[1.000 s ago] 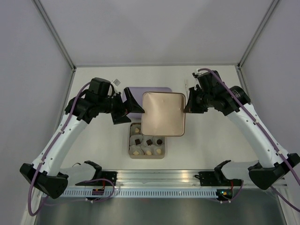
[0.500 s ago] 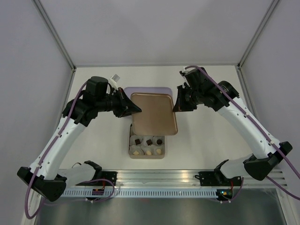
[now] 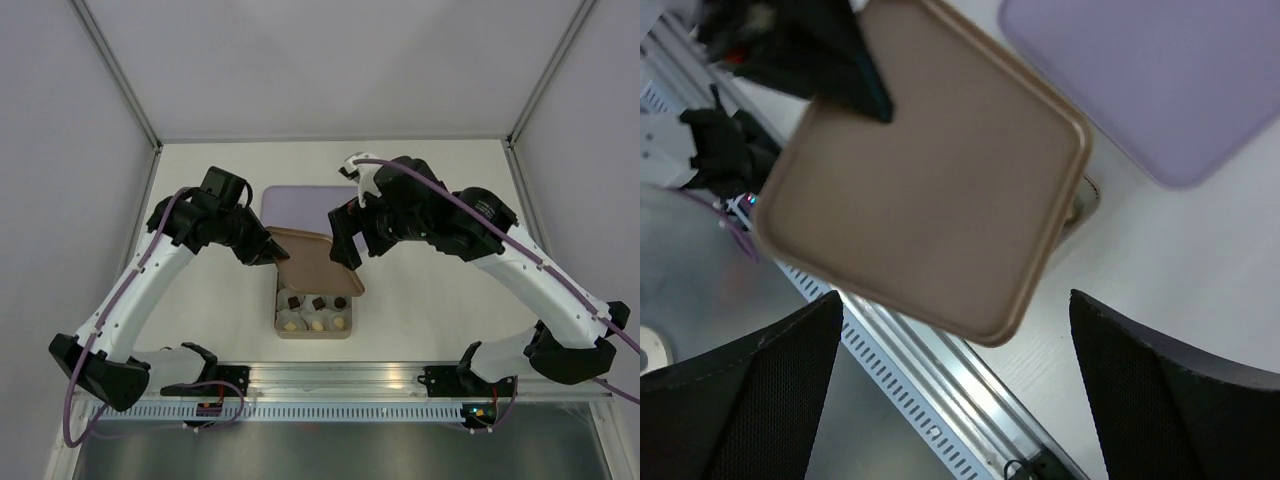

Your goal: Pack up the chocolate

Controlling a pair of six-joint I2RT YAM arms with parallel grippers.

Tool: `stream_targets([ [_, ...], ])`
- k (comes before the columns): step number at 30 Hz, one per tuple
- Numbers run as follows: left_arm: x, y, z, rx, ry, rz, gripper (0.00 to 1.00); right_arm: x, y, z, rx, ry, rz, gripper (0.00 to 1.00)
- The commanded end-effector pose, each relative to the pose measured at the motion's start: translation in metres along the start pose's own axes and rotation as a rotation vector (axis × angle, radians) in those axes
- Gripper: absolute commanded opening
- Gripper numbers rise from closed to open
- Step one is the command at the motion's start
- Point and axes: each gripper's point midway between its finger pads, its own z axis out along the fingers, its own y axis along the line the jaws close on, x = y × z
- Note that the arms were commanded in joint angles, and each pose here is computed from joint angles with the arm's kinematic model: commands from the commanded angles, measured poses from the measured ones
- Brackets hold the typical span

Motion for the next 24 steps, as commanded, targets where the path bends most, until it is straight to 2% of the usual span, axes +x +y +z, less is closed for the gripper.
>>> stream_targets([
  [1,0.018,0.013,-0.016,-0.137,0.085,-0.157,0.02,-0.011,0.033,-0.018,-0.060,-0.077,-0.212,0.98],
  [5,0.027,0.017,-0.015,-0.234,0.180,-0.234,0.02,0.011,0.092,-0.020,-0.160,-0.067,-0.477,0.98],
  [8,0.031,0.011,-0.016,-0.239,0.219,-0.257,0.02,0.037,0.107,-0.006,-0.152,0.002,-0.601,0.98],
  [9,0.030,0.007,-0.018,-0.232,0.212,-0.268,0.02,0.044,0.106,0.000,-0.140,0.019,-0.617,0.98],
  [12,0.032,0.002,-0.023,-0.217,0.225,-0.286,0.02,0.037,0.098,0.013,-0.067,-0.047,-0.599,0.97],
  [13,0.034,0.000,-0.024,-0.210,0.236,-0.289,0.02,0.027,0.100,0.015,-0.053,-0.104,-0.582,0.94],
  [16,0.044,0.002,-0.026,-0.200,0.292,-0.285,0.02,0.019,0.093,0.023,-0.007,-0.185,-0.561,0.90],
  [18,0.055,0.004,-0.031,-0.184,0.352,-0.287,0.02,0.027,0.090,0.032,-0.015,-0.172,-0.571,0.89],
  [21,0.064,0.008,-0.040,-0.165,0.366,-0.309,0.02,0.037,0.081,0.046,0.012,-0.129,-0.614,0.80],
  [22,0.066,0.008,-0.042,-0.165,0.368,-0.315,0.02,0.038,0.080,0.048,0.016,-0.125,-0.612,0.74],
  [24,0.071,0.010,-0.046,-0.154,0.385,-0.320,0.02,0.028,0.073,0.050,0.057,-0.159,-0.587,0.66],
])
